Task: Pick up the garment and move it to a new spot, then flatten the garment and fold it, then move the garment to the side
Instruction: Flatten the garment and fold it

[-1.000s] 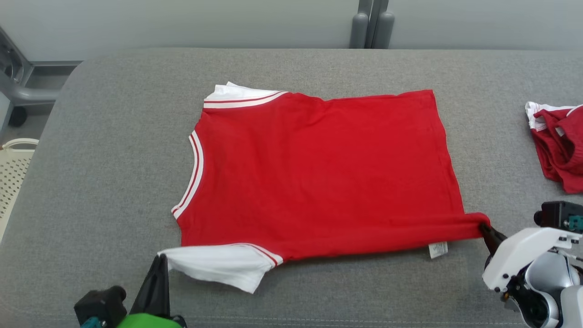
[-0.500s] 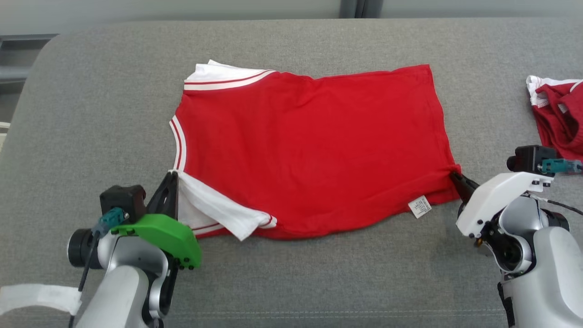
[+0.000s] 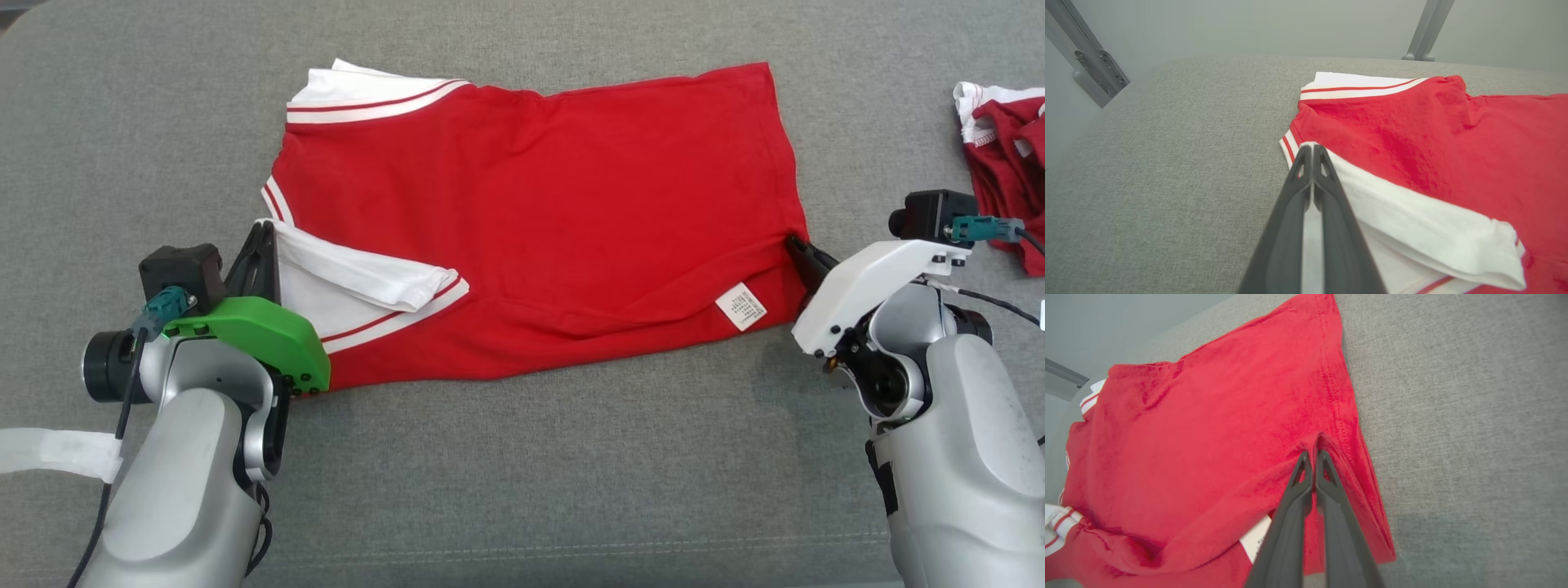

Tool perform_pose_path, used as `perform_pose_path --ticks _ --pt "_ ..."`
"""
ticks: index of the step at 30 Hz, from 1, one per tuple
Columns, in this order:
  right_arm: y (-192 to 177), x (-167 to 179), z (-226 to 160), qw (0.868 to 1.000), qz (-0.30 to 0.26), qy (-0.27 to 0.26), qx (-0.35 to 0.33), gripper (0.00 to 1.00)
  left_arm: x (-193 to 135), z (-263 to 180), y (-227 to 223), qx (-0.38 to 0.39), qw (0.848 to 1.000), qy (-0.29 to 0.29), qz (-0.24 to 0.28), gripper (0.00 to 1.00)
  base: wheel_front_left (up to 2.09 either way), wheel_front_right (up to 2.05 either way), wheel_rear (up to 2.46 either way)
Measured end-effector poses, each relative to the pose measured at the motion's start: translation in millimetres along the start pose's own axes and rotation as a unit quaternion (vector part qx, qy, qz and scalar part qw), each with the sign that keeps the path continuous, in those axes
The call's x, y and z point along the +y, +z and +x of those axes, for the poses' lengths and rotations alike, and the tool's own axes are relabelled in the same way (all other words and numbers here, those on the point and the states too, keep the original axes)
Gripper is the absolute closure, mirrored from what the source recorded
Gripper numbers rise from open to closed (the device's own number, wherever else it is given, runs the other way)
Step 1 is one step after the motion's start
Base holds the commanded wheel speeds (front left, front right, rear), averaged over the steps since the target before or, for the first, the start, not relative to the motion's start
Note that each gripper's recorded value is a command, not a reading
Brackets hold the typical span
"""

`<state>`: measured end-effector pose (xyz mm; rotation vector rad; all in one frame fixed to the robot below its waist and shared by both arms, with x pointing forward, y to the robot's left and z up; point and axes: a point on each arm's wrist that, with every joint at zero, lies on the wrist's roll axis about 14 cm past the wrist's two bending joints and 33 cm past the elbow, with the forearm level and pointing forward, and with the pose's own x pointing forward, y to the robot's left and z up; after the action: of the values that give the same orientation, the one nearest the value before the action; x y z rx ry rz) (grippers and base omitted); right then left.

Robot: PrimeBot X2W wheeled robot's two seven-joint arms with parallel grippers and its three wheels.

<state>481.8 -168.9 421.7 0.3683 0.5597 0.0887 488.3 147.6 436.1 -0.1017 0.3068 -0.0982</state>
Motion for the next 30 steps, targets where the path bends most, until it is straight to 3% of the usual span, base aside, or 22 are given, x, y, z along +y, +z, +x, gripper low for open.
perform_pose_path --ticks 18,19,20,21,30 --pt "8 1 14 1.000 0.016 0.000 -0.024 1.00 27 3 -7 -0.003 0.998 0.057 -0.012 1.00 0.00 0.00 0.00" --pt "9 2 14 0.999 0.019 0.001 -0.029 0.92 27 3 -7 -0.004 0.998 0.058 -0.011 1.00 0.00 0.00 0.00" --pt "10 2 15 0.999 0.021 0.003 -0.030 0.00 27 4 -7 -0.006 0.998 0.059 -0.011 0.63 0.00 0.00 0.00" --pt "10 3 15 0.999 0.023 0.003 -0.030 0.00 27 4 -7 -0.007 0.998 0.060 -0.012 0.00 0.00 0.00 0.00" --pt "33 13 10 0.996 0.042 0.021 -0.082 0.00 23 -3 -3 -0.023 0.998 0.062 -0.020 0.00 0.00 0.00 0.00"
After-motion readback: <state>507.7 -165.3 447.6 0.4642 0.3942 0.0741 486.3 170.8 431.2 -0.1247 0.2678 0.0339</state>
